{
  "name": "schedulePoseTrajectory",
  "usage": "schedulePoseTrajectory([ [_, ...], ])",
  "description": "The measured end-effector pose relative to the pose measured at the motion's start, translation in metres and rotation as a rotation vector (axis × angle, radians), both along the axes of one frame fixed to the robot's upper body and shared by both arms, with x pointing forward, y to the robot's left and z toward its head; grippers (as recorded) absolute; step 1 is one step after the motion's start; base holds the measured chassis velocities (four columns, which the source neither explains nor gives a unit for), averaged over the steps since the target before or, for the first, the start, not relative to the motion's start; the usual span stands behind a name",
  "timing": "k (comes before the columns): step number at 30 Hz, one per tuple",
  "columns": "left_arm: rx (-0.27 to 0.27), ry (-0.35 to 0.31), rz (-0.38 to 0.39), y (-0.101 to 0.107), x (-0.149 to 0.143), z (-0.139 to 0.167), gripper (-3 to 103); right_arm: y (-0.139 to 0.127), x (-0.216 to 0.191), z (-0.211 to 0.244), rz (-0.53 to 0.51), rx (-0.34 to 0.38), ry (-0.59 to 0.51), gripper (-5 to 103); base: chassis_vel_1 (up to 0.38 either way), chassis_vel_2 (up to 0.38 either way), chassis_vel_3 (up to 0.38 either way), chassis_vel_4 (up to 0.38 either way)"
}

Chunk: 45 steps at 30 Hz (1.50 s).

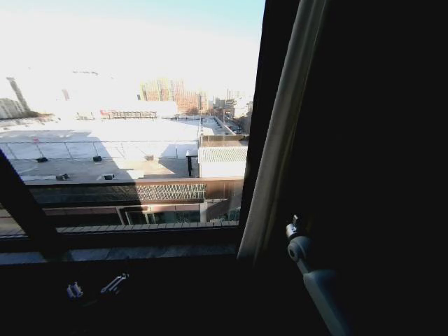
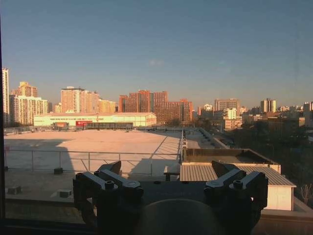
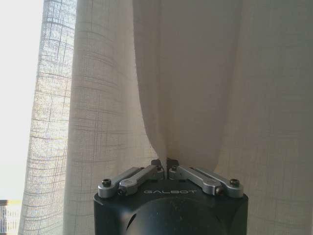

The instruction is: Open the curtains by pulling them apart, changing their state from closed to fully open.

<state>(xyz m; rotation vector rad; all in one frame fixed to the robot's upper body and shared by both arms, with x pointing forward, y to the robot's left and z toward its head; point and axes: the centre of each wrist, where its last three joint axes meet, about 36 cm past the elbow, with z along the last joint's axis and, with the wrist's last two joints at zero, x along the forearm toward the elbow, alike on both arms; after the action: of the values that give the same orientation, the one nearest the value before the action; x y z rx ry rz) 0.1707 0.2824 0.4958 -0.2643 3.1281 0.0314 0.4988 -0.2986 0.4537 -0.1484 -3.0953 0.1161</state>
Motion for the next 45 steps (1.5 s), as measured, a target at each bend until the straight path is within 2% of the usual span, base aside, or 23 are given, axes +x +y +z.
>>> schedulePoseTrajectory([
  [6, 0.003, -0.003, -0.001, 0.001, 0.0, 0.0, 100, -0.005, -0.001, 0.003, -0.009, 0.015, -0.008, 0, 0.0, 0.0, 0.0, 0.0],
  [13, 0.0, -0.008, -0.005, 0.0, 0.001, 0.0, 100, -0.028, -0.01, 0.009, -0.05, 0.03, -0.009, 0, 0.0, 0.0, 0.0, 0.0],
  [20, -0.004, -0.011, -0.011, -0.001, 0.002, 0.0, 100, -0.034, -0.019, 0.011, -0.057, 0.037, -0.006, 0, -0.03, -0.034, 0.036, 0.029],
  [39, -0.004, -0.015, -0.01, -0.002, 0.002, 0.0, 100, -0.037, -0.024, 0.01, -0.061, 0.03, -0.009, 0, -0.229, -0.228, 0.234, 0.234],
  [45, -0.006, -0.017, -0.012, -0.003, 0.003, 0.0, 100, -0.054, -0.02, 0.004, -0.119, 0.034, 0.007, 0, -0.057, -0.101, 0.095, 0.076],
])
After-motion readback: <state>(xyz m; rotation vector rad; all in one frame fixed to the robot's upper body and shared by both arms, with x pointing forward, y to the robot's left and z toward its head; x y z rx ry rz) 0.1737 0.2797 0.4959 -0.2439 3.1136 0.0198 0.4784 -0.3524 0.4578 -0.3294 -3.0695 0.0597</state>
